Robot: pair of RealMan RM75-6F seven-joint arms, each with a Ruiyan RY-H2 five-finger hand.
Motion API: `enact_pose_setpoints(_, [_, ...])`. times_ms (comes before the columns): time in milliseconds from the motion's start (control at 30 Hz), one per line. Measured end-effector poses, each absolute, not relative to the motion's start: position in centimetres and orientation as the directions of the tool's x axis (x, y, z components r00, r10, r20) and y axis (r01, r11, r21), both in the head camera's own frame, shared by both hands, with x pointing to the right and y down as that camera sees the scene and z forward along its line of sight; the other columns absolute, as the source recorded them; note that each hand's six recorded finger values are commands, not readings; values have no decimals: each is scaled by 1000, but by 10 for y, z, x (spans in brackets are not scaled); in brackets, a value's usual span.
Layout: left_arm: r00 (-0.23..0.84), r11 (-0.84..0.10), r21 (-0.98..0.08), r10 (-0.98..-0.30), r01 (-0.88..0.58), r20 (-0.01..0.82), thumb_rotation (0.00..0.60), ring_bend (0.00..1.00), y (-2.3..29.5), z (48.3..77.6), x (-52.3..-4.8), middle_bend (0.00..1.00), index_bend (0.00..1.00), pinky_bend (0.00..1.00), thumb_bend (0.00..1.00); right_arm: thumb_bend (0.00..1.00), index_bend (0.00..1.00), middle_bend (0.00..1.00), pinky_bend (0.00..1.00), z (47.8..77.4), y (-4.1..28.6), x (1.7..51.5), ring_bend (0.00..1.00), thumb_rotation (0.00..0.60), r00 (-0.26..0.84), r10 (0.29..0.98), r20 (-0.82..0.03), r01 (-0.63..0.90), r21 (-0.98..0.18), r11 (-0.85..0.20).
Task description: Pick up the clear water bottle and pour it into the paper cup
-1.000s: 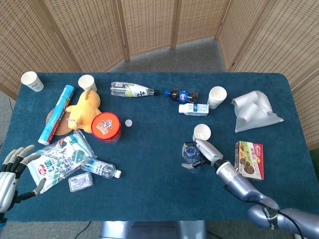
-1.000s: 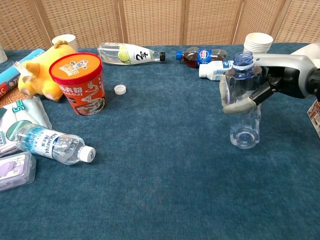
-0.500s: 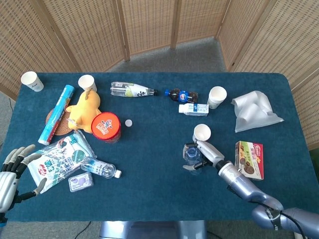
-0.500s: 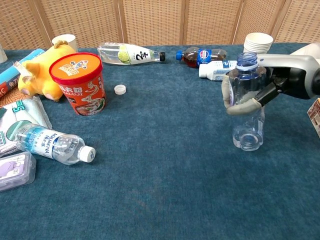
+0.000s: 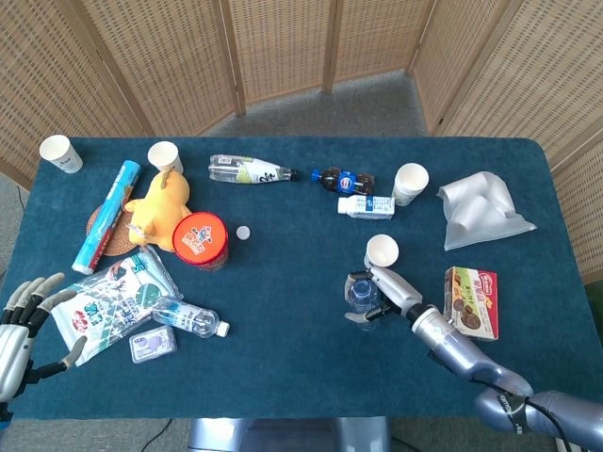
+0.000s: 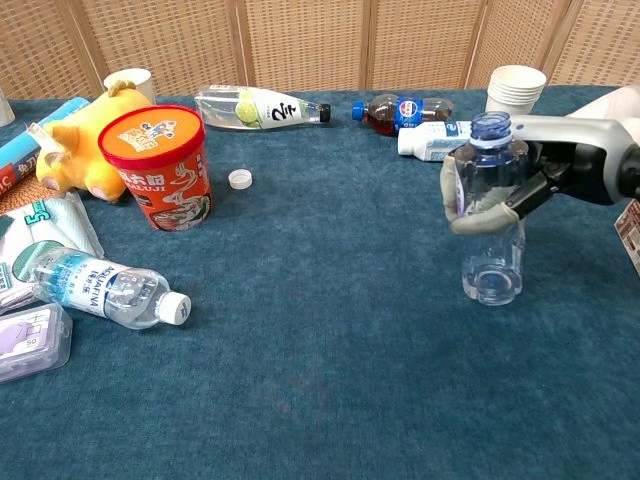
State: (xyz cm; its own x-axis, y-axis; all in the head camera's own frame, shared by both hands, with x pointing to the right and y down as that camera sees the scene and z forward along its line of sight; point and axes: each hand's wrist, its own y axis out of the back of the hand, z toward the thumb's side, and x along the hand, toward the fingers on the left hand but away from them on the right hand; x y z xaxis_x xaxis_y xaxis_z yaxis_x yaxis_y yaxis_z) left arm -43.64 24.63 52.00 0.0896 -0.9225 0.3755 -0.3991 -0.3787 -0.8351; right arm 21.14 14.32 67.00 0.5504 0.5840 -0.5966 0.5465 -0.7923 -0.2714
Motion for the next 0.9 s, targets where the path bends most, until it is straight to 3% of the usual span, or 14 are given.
enact_pose_setpoints(900, [88, -374, -839, -925, -395, 370, 449, 0, 246, 517, -436, 116, 207, 0, 385, 250, 548, 570, 249, 678, 150, 207, 357, 600, 599, 563, -569, 559, -207, -803])
